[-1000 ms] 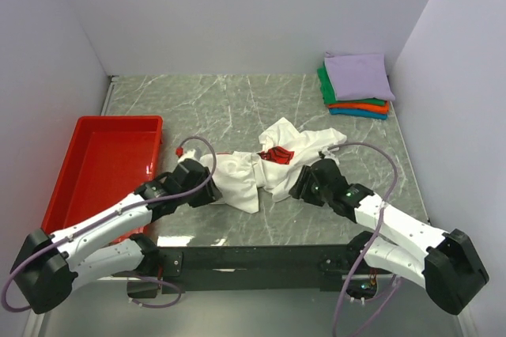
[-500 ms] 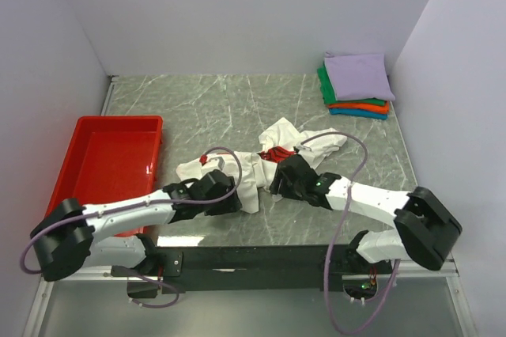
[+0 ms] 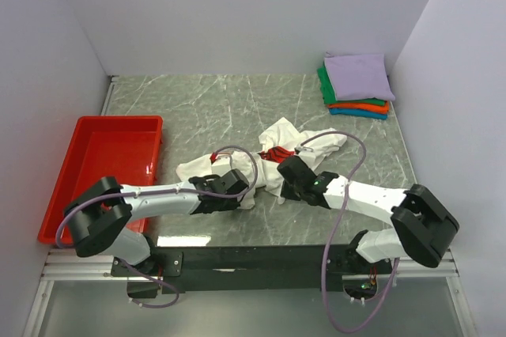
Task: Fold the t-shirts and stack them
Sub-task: Flatten the tshirt out
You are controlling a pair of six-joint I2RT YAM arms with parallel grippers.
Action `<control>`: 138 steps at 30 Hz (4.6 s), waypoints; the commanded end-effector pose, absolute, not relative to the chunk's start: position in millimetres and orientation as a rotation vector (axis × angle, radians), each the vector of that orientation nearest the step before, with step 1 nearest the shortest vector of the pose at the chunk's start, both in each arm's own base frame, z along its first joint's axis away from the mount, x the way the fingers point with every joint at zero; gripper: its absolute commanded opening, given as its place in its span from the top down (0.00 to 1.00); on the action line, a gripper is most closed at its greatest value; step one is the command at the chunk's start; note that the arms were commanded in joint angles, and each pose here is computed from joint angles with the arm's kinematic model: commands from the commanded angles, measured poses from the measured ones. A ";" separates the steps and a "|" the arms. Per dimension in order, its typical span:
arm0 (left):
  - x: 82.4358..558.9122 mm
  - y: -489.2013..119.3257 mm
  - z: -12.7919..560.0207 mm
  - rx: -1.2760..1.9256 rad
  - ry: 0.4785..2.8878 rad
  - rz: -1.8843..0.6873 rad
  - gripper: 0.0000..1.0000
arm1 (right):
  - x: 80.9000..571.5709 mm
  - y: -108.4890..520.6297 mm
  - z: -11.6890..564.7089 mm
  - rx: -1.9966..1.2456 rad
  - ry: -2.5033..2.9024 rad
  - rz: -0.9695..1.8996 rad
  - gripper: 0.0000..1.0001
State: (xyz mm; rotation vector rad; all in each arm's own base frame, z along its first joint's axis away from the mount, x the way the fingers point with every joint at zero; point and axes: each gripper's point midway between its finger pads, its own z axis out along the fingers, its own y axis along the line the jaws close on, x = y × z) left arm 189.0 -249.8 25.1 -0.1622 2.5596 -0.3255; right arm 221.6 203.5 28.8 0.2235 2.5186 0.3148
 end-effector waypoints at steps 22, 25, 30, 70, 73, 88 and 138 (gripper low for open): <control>196.2 -107.9 346.1 -0.487 1.857 -0.485 1.00 | 216.5 50.2 311.8 0.528 1.871 0.274 1.00; 189.7 -92.8 409.0 -0.468 1.732 -0.579 1.00 | 207.1 37.2 372.6 0.545 1.749 0.318 1.00; 171.0 -85.1 491.3 -0.350 1.569 -0.760 1.00 | 185.0 13.1 467.9 0.569 1.548 0.386 1.00; 403.8 -90.3 688.0 -0.117 0.973 -0.669 1.00 | 434.9 34.3 593.3 0.398 1.245 0.484 1.00; 404.5 -92.9 652.7 -0.126 1.061 -0.669 1.00 | 433.8 34.8 548.8 0.429 1.326 0.503 1.00; 300.9 -109.5 220.6 -0.594 1.856 -0.860 0.99 | 322.2 42.8 134.2 0.697 2.104 0.458 1.00; 290.7 -70.3 40.3 -1.070 2.246 -0.035 0.59 | 289.2 42.8 89.8 0.729 2.242 0.458 0.38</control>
